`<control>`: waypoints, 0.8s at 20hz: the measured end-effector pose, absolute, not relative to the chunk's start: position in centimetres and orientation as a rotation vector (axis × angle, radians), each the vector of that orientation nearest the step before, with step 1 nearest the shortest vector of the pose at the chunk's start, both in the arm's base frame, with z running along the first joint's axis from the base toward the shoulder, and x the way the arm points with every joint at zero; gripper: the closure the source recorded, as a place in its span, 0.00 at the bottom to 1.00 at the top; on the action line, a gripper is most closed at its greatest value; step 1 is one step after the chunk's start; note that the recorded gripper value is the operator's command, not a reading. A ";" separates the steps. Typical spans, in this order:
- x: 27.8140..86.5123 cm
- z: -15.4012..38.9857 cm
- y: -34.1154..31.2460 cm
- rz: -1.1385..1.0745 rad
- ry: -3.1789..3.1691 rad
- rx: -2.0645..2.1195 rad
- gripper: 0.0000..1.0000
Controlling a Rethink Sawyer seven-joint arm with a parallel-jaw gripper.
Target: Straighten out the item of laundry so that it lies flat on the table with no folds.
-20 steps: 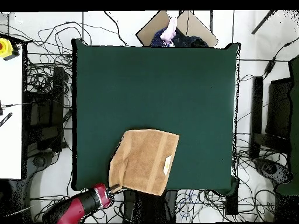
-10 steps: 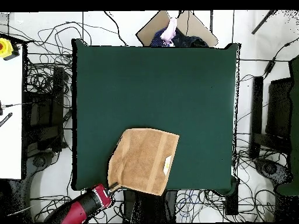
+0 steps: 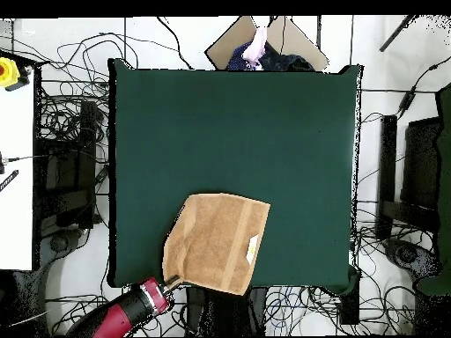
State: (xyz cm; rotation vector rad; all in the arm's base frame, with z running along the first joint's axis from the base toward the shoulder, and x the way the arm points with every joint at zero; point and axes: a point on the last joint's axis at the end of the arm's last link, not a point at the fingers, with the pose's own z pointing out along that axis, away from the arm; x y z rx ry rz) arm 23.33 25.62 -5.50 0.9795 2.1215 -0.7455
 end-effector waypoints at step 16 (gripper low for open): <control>22.5 -6.8 26.2 -0.821 2.117 1.138 1.00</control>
